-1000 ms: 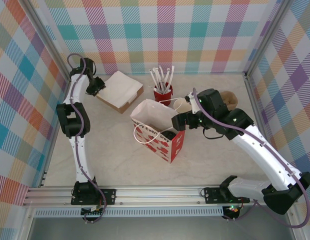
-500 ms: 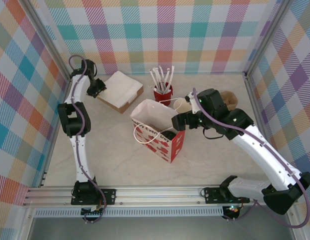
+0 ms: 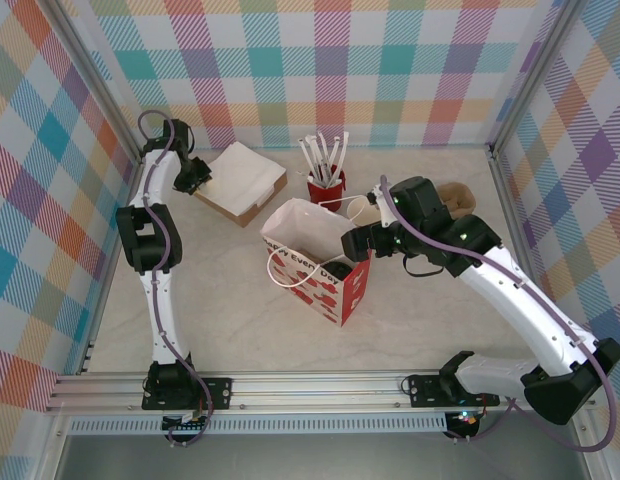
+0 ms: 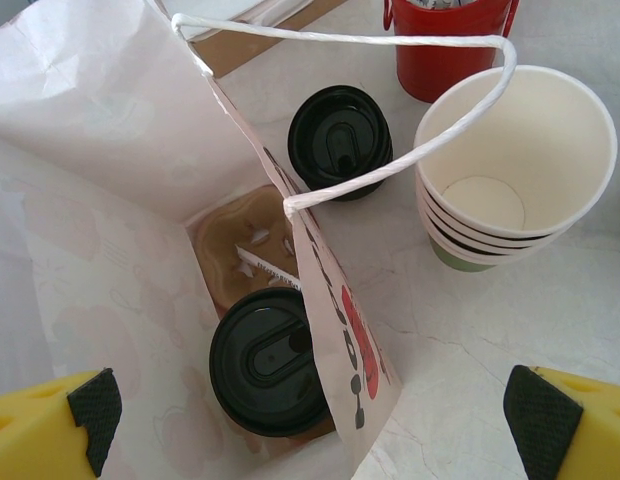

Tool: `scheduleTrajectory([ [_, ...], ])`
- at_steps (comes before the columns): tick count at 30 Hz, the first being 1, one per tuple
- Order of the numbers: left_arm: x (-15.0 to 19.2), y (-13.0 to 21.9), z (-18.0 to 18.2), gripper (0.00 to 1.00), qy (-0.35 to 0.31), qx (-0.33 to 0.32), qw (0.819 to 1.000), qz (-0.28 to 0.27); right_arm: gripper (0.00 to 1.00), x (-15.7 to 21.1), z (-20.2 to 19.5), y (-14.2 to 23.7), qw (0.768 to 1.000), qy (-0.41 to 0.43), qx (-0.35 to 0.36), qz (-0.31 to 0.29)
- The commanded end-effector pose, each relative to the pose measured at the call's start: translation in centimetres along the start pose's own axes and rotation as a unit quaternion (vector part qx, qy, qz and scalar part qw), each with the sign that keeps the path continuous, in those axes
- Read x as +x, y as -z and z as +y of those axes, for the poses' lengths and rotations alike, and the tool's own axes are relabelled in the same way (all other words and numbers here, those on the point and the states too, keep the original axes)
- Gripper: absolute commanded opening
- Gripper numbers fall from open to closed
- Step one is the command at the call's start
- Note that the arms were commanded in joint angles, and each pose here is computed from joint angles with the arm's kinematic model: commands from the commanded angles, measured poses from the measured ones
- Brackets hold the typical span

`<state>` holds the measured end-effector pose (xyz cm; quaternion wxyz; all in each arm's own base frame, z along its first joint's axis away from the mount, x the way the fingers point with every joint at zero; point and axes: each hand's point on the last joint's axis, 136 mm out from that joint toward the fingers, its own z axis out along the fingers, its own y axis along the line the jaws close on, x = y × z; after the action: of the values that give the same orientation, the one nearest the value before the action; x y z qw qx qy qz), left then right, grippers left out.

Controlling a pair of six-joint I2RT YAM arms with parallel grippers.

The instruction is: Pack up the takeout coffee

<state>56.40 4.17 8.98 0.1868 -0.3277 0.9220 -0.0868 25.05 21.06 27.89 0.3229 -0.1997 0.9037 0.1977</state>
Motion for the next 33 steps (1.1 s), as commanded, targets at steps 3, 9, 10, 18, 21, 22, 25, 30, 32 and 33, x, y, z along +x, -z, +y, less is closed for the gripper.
scheduleTrajectory([
  [3,-1.3,0.6,0.1,0.27,-0.005,0.003,1.0,-0.014,1.0,0.6,-0.1,-0.6,1.0,0.001,-0.002,0.012],
  [9,-1.0,0.1,0.1,0.24,-0.003,0.005,1.0,-0.008,1.0,0.5,-0.2,-0.5,1.0,0.001,-0.001,0.012],
  [10,-1.0,0.1,0.1,0.24,-0.004,0.006,1.0,-0.008,1.0,0.5,-0.2,-0.5,1.0,0.001,-0.001,0.012],
  [18,-1.1,0.3,-0.2,0.13,-0.007,0.011,1.0,-0.009,1.0,0.5,-0.2,-0.3,1.0,0.002,0.001,0.009],
  [21,-1.3,1.0,-0.4,0.07,-0.012,0.016,1.0,-0.015,1.0,0.4,-0.3,-0.1,1.0,0.001,0.004,0.005],
  [22,-1.5,1.4,-0.6,0.05,-0.015,0.019,1.0,-0.018,1.0,0.4,-0.4,0.1,1.0,0.0,0.006,0.002],
  [25,-1.9,2.8,-1.3,0.02,-0.028,0.028,0.999,-0.032,1.0,0.3,-0.6,0.7,1.0,0.001,0.011,-0.009],
  [30,-2.6,6.5,-3.1,0.0,-0.06,0.054,0.994,-0.068,1.0,0.2,-0.9,1.8,0.999,0.0,0.018,-0.027],
  [32,-2.8,8.3,-3.9,0.0,-0.072,0.071,0.991,-0.085,1.0,0.2,-0.9,2.2,0.999,0.0,0.017,-0.032],
  [33,-2.9,9.1,-4.2,0.0,-0.075,0.078,0.99,-0.092,1.0,0.1,-0.9,2.4,0.999,0.0,0.017,-0.035],
])
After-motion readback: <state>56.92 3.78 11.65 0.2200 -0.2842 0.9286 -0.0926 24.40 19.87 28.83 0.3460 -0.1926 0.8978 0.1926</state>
